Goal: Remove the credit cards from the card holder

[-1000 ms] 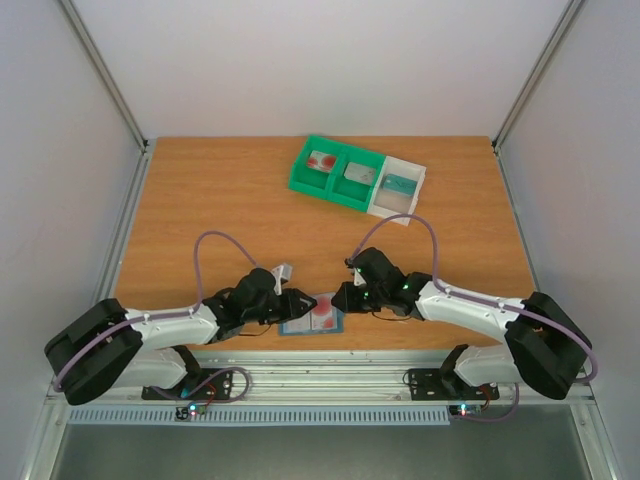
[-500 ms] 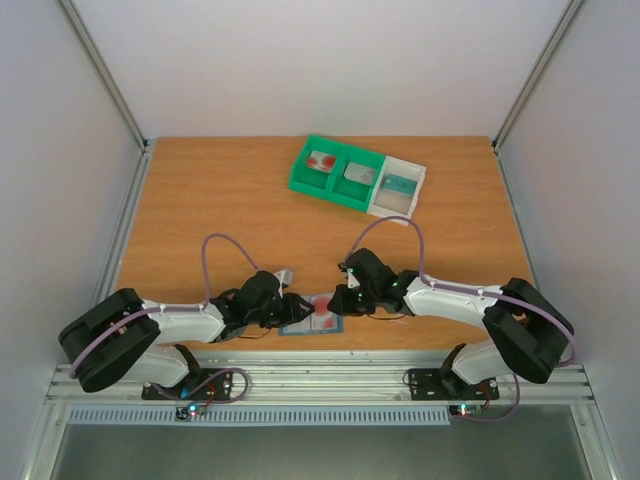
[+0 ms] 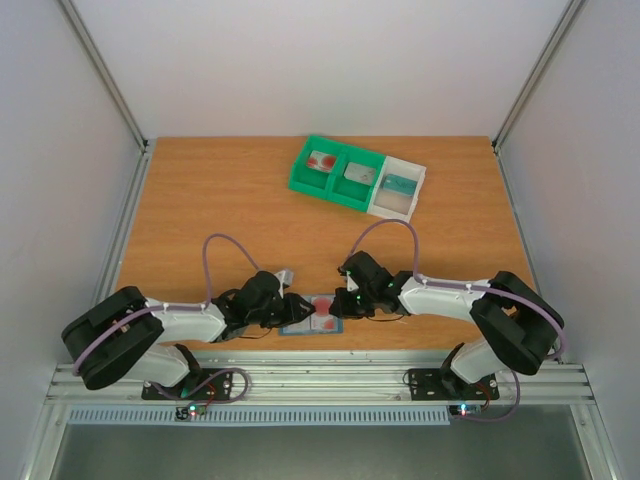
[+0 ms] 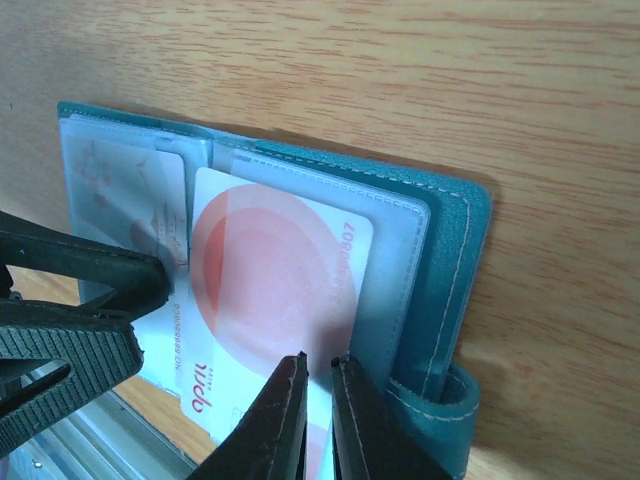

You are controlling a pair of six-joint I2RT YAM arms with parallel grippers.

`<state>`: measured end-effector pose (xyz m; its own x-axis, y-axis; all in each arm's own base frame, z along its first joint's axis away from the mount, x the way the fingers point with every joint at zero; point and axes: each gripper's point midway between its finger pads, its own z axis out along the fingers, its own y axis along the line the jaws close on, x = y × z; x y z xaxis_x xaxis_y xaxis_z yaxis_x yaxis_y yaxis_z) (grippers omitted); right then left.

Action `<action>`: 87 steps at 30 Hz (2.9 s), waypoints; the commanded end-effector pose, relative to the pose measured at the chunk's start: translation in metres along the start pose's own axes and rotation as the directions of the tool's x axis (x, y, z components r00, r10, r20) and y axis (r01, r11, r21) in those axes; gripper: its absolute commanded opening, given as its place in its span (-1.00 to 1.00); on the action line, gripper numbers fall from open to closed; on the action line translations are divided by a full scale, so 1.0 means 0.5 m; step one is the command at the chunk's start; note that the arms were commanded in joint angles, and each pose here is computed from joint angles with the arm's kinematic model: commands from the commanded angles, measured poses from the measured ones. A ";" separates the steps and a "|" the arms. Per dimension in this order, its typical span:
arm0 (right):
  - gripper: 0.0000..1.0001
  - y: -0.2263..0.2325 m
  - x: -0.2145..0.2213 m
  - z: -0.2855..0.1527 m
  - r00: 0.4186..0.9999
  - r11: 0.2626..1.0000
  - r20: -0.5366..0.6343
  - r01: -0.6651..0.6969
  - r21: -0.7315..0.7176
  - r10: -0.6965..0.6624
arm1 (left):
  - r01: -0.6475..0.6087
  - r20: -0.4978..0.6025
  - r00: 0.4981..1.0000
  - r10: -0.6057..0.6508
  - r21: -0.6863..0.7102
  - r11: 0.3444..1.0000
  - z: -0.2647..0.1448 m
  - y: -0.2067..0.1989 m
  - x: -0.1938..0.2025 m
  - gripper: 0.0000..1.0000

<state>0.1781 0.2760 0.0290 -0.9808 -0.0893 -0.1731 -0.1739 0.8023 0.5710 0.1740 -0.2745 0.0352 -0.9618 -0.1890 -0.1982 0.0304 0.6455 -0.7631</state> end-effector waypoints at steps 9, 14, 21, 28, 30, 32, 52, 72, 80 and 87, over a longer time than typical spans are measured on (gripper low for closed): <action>-0.90 -0.036 0.027 0.023 1.000 0.999 -0.022 0.005 0.041 -0.004 | 0.000 -0.003 1.000 0.000 0.073 0.997 0.021 -0.016 -0.001 -0.48; -0.91 -0.035 0.027 0.020 1.000 0.999 -0.019 0.004 0.038 -0.004 | 0.018 -0.014 1.000 -0.016 0.096 0.995 0.028 -0.019 0.002 -0.74; -0.91 -0.037 0.026 0.021 1.000 0.999 -0.018 0.006 0.041 -0.005 | 0.028 0.001 1.000 -0.028 0.093 0.995 0.024 -0.015 -0.001 -0.90; -0.91 -0.044 0.027 0.024 1.000 0.998 -0.018 0.003 0.056 -0.002 | 0.028 0.007 1.000 -0.029 0.091 0.995 0.020 -0.014 -0.002 -0.99; -0.91 -0.045 0.027 0.026 1.000 0.998 -0.020 0.000 0.058 0.001 | 0.032 0.011 0.999 -0.033 0.087 0.996 0.020 -0.011 -0.003 -0.99; -0.91 -0.046 0.028 0.027 1.000 0.998 -0.023 -0.002 0.059 0.003 | 0.036 0.015 0.999 -0.038 0.087 0.996 0.018 -0.009 -0.004 -0.99; -0.90 -0.023 0.005 0.008 0.999 0.998 0.011 0.035 0.051 -0.036 | -0.005 0.121 0.993 0.001 0.031 1.000 -0.065 -0.015 -0.031 -0.99; -0.74 0.154 -0.020 -0.225 0.900 0.899 0.110 0.431 -0.084 -0.421 | -0.311 0.161 0.948 0.276 0.267 0.912 -0.223 -0.168 0.003 -0.99; -0.66 0.214 0.033 -0.309 0.848 0.827 0.033 0.524 -0.204 -0.529 | -0.384 0.039 0.917 0.397 0.351 0.854 -0.255 -0.206 0.059 -0.99; -0.54 0.281 0.055 -0.331 0.823 0.761 0.006 0.527 -0.378 -0.567 | -0.379 -0.022 0.896 0.443 0.480 0.791 -0.270 -0.243 0.096 -0.99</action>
<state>0.1289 0.2810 0.2209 -0.7412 -0.4732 -0.4760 -0.6679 0.4494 0.5932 0.1025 -0.2555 0.1809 -0.8775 0.0721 -0.4741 0.4681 0.3439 -0.8140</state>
